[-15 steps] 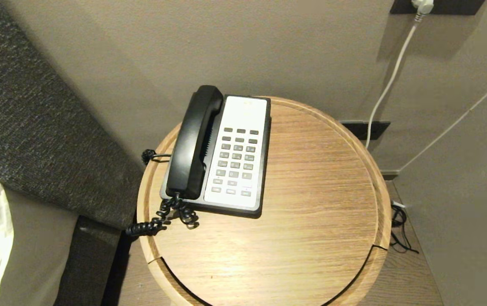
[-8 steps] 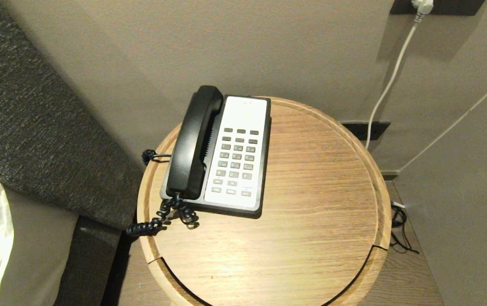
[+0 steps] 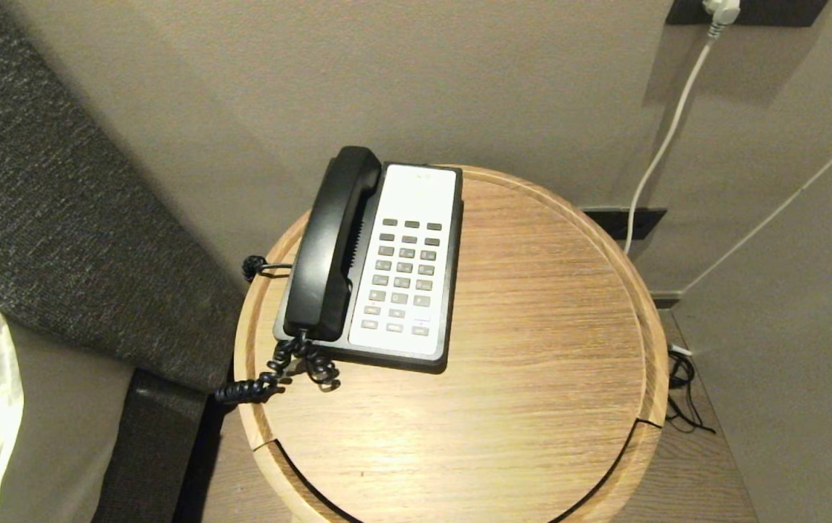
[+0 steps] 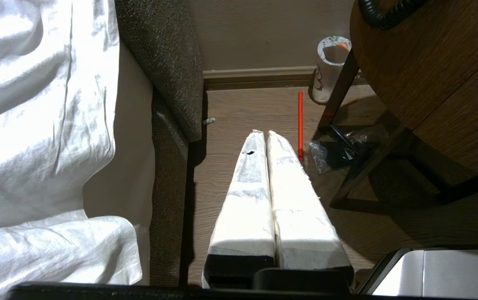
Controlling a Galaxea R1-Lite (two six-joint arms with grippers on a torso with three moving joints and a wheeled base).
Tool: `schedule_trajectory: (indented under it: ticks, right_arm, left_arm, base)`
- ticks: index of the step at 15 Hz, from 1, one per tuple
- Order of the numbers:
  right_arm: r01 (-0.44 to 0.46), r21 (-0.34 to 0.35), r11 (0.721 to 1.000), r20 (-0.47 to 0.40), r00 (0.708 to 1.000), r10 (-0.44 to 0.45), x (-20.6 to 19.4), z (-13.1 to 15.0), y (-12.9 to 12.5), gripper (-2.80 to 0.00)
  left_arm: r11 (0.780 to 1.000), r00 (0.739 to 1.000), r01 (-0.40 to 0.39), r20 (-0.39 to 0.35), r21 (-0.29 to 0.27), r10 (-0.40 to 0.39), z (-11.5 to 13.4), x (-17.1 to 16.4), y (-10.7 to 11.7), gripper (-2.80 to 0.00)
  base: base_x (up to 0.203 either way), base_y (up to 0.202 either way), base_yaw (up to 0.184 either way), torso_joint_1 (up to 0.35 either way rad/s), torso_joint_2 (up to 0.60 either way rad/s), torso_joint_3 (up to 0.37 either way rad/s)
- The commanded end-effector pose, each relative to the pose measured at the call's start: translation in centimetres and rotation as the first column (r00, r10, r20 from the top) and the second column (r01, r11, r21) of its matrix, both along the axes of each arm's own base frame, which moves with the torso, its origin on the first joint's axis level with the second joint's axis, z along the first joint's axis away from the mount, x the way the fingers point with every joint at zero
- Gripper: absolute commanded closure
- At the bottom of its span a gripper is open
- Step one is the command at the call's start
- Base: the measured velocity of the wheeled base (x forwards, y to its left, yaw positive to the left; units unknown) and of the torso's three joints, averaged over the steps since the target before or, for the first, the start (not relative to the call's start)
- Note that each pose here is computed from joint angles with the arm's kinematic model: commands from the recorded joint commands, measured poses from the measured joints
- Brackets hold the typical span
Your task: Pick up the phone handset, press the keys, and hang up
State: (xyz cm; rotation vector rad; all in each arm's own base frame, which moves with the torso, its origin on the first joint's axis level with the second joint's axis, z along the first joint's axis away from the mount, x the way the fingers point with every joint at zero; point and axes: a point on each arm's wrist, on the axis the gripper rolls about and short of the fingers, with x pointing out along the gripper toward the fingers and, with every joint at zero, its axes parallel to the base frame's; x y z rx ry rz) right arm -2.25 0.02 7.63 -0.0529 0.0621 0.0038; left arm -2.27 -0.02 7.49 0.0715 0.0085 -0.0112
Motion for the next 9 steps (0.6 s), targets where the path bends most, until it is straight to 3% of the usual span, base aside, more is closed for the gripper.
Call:
schedule_trajectory:
  ticks: [1, 9]
  right_arm:
    - [0.000, 0.000, 1.000, 0.019, 1.000, 0.000, 0.14, 0.00, 0.00, 0.00]
    - [0.001, 0.012, 1.000, 0.039, 0.999, -0.001, 0.19, 0.09, 0.00, 0.00]
  left_arm:
    - [1.000, 1.000, 0.000, 0.001, -0.001, 0.000, -0.01, 0.01, 0.00, 0.00]
    - [0.999, 1.000, -0.005, 0.001, -0.032, 0.005, 0.00, 0.01, 0.01, 0.00]
  base:
    - [0.000, 0.000, 0.000, 0.000, 0.00, 0.000]
    - [0.000, 0.000, 0.000, 0.000, 0.00, 0.000]
